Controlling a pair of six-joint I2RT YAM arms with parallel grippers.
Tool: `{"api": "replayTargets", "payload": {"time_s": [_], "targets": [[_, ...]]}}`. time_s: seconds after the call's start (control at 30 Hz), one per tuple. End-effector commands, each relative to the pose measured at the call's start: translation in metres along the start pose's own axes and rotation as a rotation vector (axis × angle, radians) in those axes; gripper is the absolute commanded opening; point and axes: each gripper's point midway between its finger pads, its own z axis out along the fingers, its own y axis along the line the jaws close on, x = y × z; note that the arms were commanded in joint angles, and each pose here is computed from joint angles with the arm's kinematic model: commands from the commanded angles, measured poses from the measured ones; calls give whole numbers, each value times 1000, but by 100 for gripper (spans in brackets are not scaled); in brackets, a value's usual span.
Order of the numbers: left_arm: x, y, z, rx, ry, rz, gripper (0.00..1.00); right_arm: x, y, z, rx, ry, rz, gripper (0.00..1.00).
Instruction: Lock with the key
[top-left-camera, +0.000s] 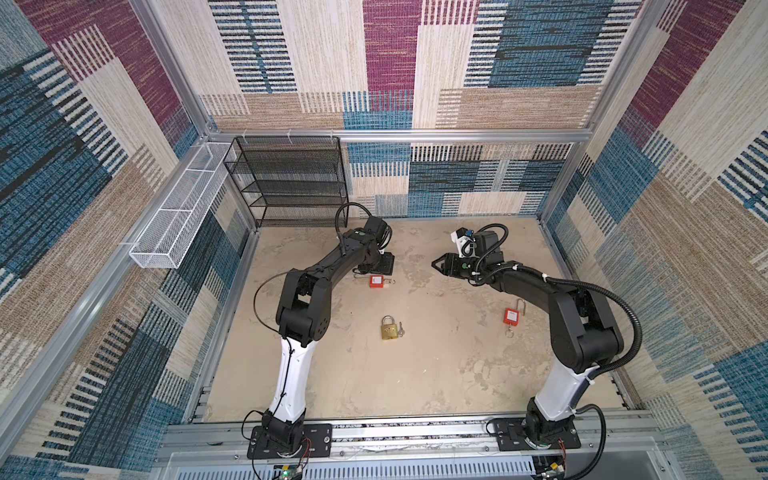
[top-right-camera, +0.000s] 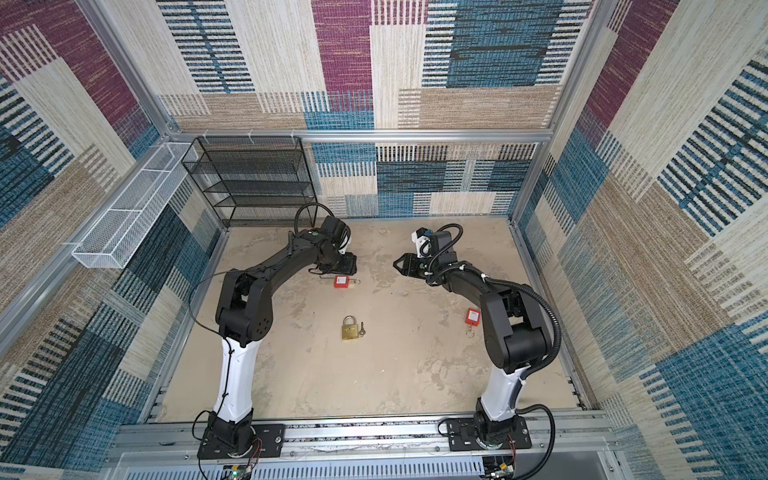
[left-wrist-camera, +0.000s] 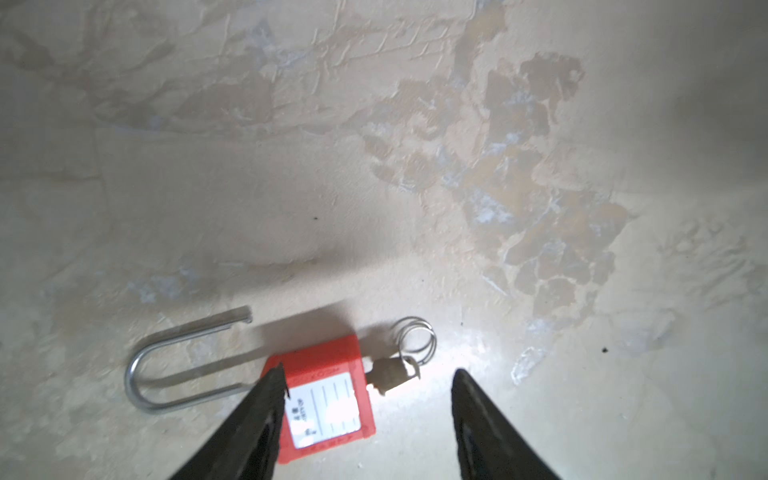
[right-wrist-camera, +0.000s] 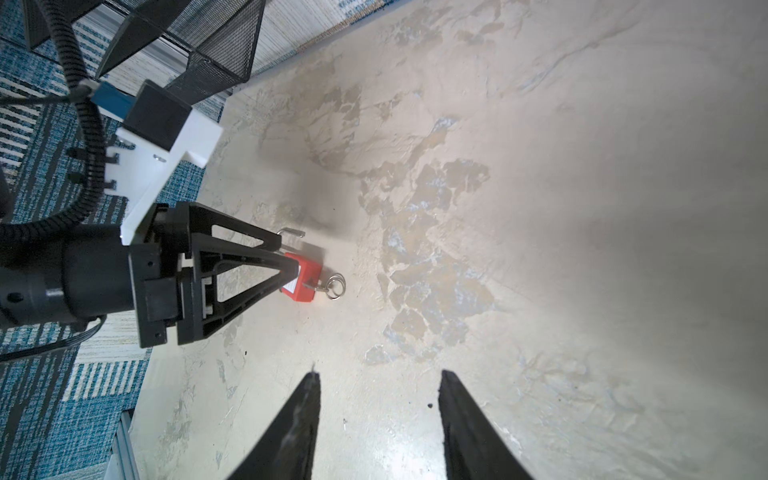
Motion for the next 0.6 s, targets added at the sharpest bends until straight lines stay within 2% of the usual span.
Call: {"api": "replayTargets", "payload": {"time_s": [0.0, 0.57], "targets": [[10, 10, -2, -41, 38, 17, 65, -7, 6, -2, -20, -23, -15, 49], [27, 6, 7, 0, 92, 10, 65, -3, 6, -1, -31, -13, -21, 49]]}}
